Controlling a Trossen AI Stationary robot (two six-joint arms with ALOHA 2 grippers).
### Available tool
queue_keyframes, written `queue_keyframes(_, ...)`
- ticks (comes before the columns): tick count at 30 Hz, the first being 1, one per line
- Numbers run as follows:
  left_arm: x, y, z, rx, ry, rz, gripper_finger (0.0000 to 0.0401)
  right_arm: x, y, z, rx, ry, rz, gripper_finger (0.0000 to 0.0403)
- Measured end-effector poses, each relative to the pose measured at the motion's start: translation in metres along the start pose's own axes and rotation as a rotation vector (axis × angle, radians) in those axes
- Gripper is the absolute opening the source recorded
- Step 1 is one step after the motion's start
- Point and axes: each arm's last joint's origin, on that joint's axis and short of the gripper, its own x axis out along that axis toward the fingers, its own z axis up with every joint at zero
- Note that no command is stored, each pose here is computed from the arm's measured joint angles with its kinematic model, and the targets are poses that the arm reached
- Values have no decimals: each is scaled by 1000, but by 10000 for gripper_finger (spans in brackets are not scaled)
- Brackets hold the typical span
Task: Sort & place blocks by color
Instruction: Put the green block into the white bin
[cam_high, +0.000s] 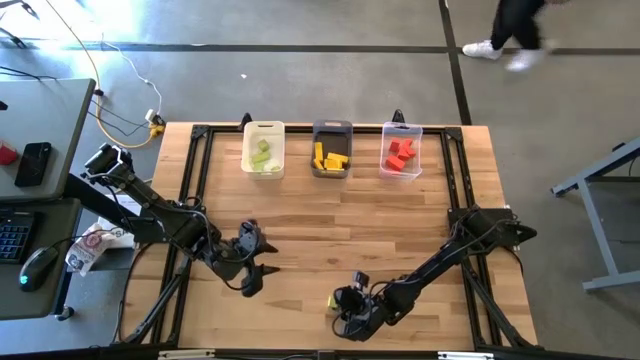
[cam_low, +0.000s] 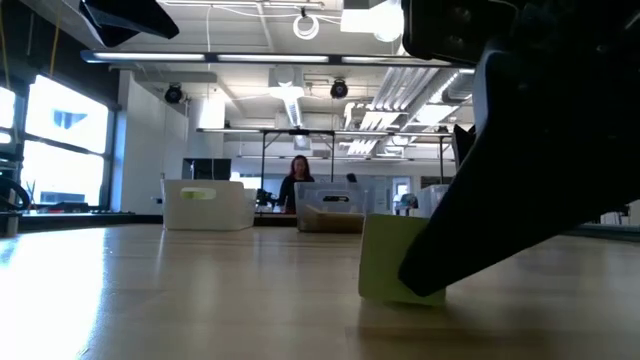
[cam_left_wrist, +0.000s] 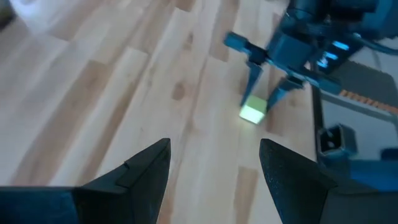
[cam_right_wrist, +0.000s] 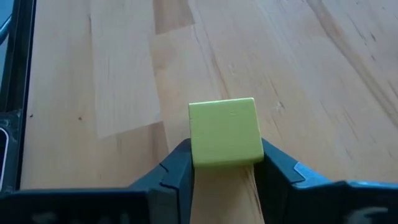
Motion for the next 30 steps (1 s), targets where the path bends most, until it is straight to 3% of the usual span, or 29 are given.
queue_keyframes(7, 0, 1, 1, 101, -16, 19, 234, -5, -3, 8, -8, 7, 12, 106)
queue_keyframes(21, 0, 1, 1, 377, -31, 41, 234, -26, -33, 73, -90, -99, 27, 106)
queue_keyframes(25, 1, 2, 7, 316, -103, 98, 234, -29, -45, 90, -130, -124, 19, 106)
queue_keyframes(30, 7, 11, 20, 117, -156, 122, 234, -34, -62, 109, -182, -163, -14, 106)
